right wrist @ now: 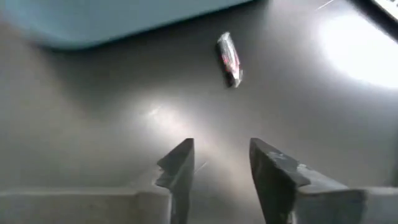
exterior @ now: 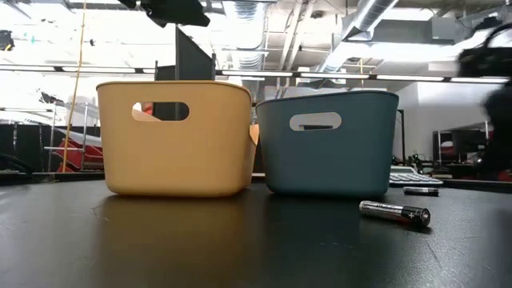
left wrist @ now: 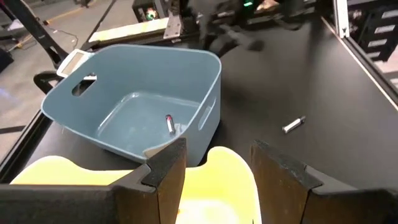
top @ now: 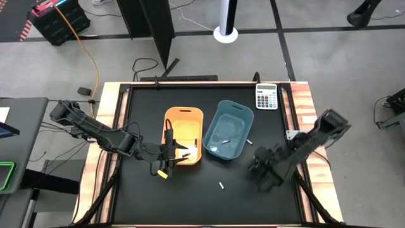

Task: Sort batteries
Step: Put the top silver battery in the blue bin

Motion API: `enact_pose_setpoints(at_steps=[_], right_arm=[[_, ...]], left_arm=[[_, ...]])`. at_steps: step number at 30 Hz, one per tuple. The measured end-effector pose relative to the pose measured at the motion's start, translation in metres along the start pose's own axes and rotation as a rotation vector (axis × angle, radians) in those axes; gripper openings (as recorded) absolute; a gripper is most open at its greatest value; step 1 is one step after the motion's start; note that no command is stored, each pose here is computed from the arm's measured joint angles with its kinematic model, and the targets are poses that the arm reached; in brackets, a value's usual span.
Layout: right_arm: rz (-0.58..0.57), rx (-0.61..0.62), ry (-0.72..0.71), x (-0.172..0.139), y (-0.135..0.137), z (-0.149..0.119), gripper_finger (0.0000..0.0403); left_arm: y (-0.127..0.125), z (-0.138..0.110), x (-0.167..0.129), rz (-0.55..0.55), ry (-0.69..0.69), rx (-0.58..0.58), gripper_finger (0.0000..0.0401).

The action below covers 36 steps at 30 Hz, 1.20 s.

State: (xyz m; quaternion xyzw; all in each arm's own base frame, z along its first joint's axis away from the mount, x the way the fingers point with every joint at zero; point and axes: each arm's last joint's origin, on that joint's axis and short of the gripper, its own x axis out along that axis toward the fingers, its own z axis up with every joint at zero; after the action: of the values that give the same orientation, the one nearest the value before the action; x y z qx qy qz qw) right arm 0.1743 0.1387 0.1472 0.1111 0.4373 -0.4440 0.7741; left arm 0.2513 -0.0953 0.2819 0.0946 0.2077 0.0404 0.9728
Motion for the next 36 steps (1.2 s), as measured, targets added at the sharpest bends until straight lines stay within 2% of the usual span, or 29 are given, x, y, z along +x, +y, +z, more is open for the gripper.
enact_pose_setpoints(at_steps=[5,11,15,17,20,22,25,29,36], right_arm=[[0.071,-0.019,0.043,0.025,-0.039,0.033,0.0200],[0.110,-0.070,0.124,0.054,-0.083,0.074,0.0203],[0.219,-0.052,0.248,0.083,-0.108,0.089,0.0203],[0.295,-0.014,0.251,0.095,-0.115,0.097,0.0203],[0.212,0.072,0.270,0.110,-0.128,0.106,0.0203],[0.172,0.102,0.298,0.121,-0.134,0.108,0.0203],[0.176,0.100,0.401,0.135,-0.138,0.105,0.0203],[0.208,0.078,0.448,0.146,-0.136,0.106,0.0203],[0.218,0.049,0.410,0.133,-0.130,0.110,0.0202]], left_arm=[[0.000,0.001,0.000,-0.011,-0.008,-0.003,0.0173],[0.000,0.001,0.000,-0.011,-0.009,-0.003,0.0173],[0.000,0.001,0.000,-0.011,-0.009,-0.002,0.0173],[0.000,0.001,0.000,-0.010,-0.009,-0.002,0.0173],[0.000,0.001,0.000,-0.010,-0.009,0.000,0.0173],[0.000,0.001,0.000,-0.016,-0.008,0.000,0.0173],[-0.001,0.001,0.000,-0.020,-0.009,0.000,0.0173],[-0.001,0.001,0.000,-0.021,-0.009,0.005,0.0173],[-0.001,0.001,0.000,-0.021,-0.008,0.005,0.0173]])
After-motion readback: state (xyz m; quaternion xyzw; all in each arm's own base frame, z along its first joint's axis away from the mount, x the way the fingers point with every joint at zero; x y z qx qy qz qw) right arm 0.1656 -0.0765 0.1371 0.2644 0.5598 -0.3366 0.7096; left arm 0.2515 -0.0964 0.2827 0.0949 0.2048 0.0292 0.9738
